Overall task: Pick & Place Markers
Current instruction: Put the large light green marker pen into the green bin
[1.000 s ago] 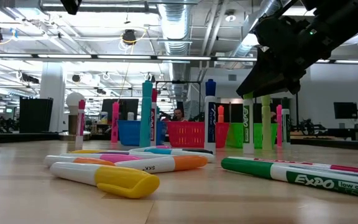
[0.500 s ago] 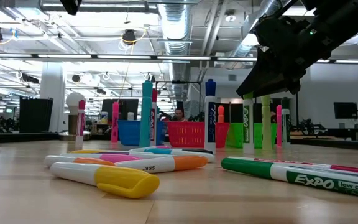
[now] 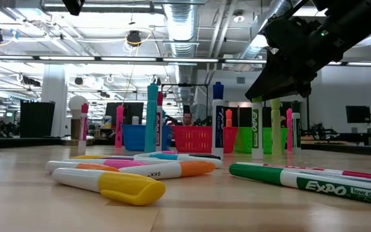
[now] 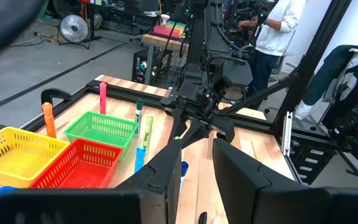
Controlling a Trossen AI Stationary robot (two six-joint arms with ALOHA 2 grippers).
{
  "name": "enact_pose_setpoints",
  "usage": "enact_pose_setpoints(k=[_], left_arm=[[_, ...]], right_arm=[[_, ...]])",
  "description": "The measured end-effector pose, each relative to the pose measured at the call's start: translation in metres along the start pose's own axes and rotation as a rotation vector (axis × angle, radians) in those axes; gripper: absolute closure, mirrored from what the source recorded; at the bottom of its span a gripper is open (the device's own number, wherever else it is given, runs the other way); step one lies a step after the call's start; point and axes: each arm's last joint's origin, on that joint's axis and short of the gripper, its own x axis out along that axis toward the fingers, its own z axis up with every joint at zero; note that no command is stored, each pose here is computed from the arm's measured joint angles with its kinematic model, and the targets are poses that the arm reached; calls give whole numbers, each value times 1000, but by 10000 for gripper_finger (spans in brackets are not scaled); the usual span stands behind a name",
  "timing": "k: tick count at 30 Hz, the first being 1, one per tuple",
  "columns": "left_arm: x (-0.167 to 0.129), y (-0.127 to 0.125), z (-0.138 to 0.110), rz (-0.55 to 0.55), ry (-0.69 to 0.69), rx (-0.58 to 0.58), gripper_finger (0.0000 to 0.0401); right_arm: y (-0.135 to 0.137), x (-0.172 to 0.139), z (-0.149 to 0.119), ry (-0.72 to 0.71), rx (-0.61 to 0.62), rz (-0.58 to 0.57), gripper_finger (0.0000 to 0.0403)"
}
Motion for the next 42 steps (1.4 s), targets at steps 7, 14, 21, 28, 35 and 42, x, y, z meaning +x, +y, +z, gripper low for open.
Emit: enact_pose_setpoints(k=[7,14,21,28,35,42], left_arm=[[0,0,0,0,0,0,310],[0,0,0,0,0,0,310],[0,0,0,0,0,0,310],[0,0,0,0,0,0,310],[0,0,0,0,0,0,310],[0,0,0,0,0,0,310]], right_arm=[[0,0,0,-1,1,0,333],[0,0,0,0,0,1,331],[0,0,0,1,0,4,331],[5,-2,6,16,1,27,331],[10,-5,18,49,-28,2,331],[20,-12,36,78,-74,34,331]])
